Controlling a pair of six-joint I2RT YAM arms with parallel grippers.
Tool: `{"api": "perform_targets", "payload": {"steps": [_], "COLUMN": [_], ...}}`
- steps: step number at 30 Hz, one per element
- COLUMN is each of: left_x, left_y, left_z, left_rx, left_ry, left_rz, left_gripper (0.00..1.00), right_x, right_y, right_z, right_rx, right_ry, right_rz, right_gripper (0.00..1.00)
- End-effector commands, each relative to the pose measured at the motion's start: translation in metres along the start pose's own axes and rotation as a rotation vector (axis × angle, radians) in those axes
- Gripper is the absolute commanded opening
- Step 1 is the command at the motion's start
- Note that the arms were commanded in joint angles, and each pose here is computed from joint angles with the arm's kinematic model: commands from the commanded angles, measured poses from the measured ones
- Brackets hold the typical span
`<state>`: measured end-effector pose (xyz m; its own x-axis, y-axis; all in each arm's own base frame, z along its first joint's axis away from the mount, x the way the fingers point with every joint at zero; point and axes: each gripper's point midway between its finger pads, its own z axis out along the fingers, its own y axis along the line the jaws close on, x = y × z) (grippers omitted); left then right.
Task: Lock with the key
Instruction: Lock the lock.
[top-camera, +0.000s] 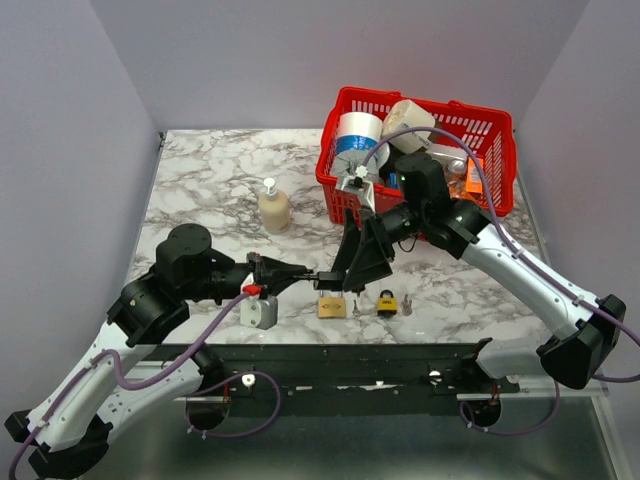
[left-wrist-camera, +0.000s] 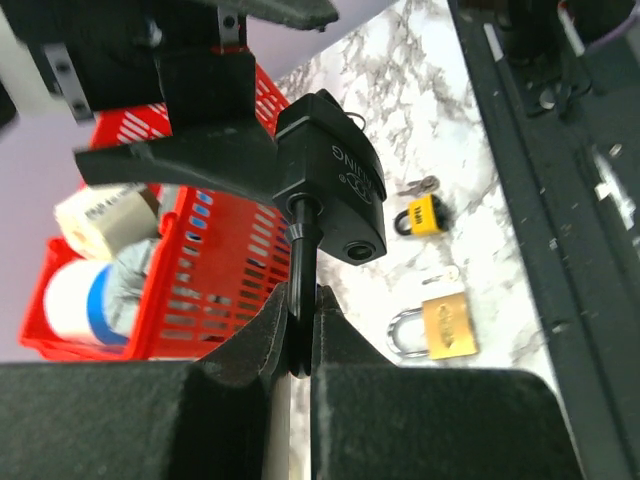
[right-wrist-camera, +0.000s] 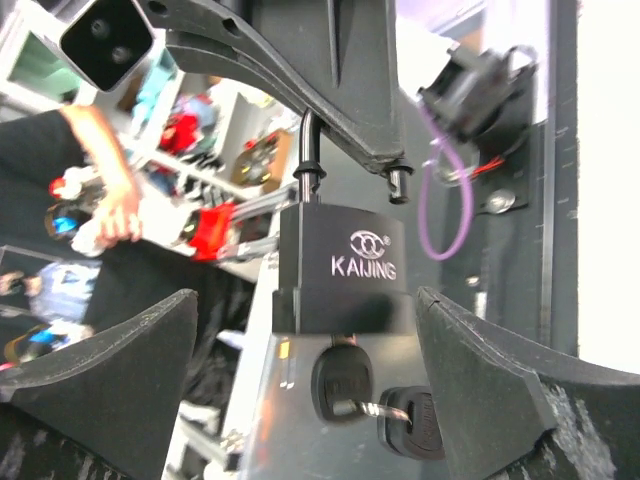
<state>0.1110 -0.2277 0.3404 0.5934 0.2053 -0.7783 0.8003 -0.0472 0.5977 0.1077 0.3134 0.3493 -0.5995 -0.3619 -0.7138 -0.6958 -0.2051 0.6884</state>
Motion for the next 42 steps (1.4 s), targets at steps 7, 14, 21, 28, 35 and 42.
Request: {"api": "perform_targets", "payload": {"steps": [7, 14, 21, 28, 35, 42], "left_x": [-0.053, -0.059, -0.065, -0.063, -0.058, -0.056], "left_y": [0.033, 0.037, 0.043, 0.047, 0.042, 0.042], "left_z": [0.001, 0.006, 0.005, 0.006, 0.006, 0.01], "left_rx": [-0.102, -0.109, -0.135, -0.15, -0.158, -0.163], "left_ry": [-0.159, -0.199, -0.232, -0.232, -0.23, -0.248], "left_rz": [-0.349, -0.452, -0.441, -0.447, -0.479, -0.579], "left_gripper": [0.0, 0.0, 0.0, 0.0, 0.0, 0.0], "right_x": [-0.017, -0.008, 0.003, -0.012, -0.017, -0.017], "right_y": [-0.001, 0.003, 0.005, 0.004, 0.011, 0.013], "right_z": [-0.024, -0.021, -0.003, 0.003, 0.003, 0.003], "right_rx": [0.248, 0.201, 0.129, 0.118, 0.111, 0.106], "right_ry": [-0.068, -0.008, 0.046, 0.008, -0.017, -0.022], "right_rz": [-0.378, -0.517, -0.507, -0.499, -0.515, -0.528], "right_gripper": [0.95, 0.96, 0.94, 0.7, 0.49, 0.1]}}
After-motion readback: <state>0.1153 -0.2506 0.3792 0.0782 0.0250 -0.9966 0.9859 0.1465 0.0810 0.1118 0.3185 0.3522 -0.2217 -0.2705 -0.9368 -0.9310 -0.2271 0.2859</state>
